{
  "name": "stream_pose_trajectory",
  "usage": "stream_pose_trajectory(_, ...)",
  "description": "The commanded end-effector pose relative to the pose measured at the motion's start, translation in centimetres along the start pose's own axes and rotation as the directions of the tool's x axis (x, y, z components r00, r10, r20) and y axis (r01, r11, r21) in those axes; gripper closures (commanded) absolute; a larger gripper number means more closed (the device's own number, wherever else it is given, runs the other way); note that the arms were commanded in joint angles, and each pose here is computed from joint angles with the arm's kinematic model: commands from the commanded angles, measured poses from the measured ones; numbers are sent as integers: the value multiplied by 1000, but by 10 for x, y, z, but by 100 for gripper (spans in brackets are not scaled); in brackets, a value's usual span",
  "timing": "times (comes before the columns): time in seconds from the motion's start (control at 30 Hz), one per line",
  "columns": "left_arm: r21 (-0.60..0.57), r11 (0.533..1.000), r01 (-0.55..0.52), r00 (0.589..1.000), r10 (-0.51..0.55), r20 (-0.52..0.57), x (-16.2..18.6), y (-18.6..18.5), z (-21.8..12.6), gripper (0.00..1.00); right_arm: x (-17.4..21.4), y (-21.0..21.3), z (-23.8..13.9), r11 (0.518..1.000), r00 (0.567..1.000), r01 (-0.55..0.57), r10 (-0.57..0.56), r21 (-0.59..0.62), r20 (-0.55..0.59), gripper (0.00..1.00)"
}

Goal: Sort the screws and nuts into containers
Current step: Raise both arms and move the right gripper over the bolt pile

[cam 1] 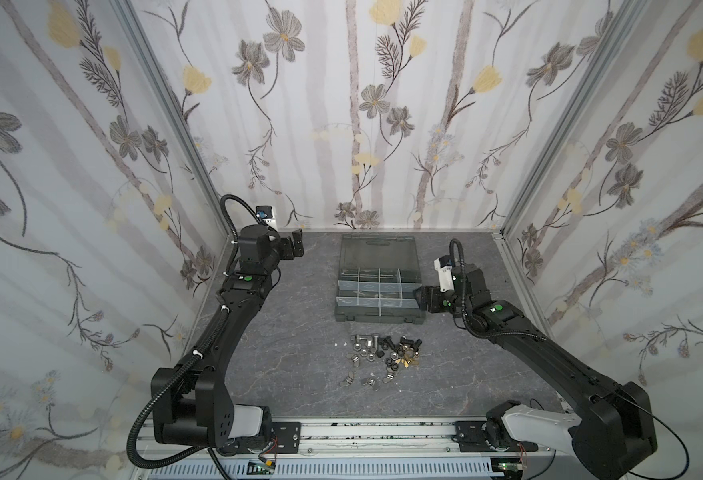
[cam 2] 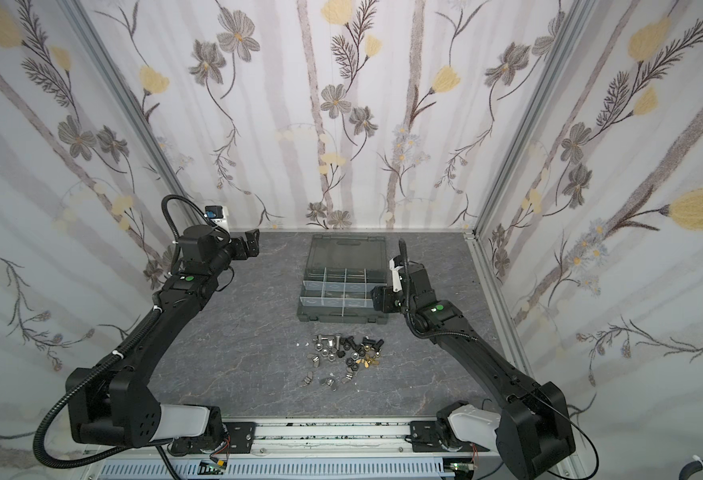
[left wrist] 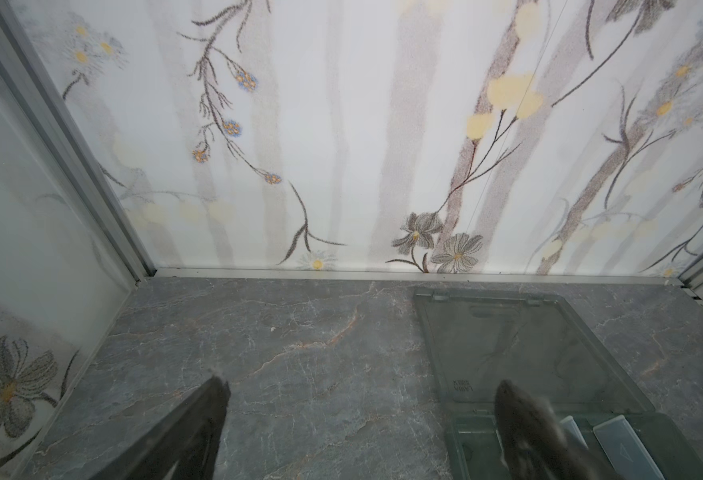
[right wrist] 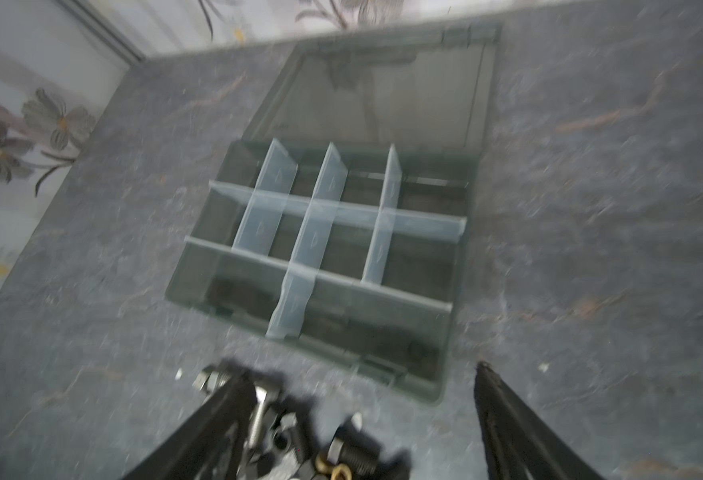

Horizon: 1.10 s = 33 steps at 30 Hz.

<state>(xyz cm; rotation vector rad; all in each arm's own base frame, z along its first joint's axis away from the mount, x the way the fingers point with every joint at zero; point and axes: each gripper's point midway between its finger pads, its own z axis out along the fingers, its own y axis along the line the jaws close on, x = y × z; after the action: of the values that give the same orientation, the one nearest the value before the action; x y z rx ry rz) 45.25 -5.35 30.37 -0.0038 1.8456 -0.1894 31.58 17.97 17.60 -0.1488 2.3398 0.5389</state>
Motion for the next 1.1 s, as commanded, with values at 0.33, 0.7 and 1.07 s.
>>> stream_pose_trajectory(0.33, 43, 993, -114, 993, 113, 14, 18, -20, -2, 0, 109, -34, -9, 850, 844, -454, 506, 267, -178, 41)
stream_pose_trajectory(0.7, 31, 979, -201, 979, 200, 36, 27, -23, -3, 0, 134, -39, 24, 768, 746, -535, 625, 352, -229, 50)
stream_pose_trajectory(1.07, 12, 962, -275, 959, 273, 70, 35, -20, -3, 0, 141, -44, 38, 759, 739, -524, 631, 386, -238, 51)
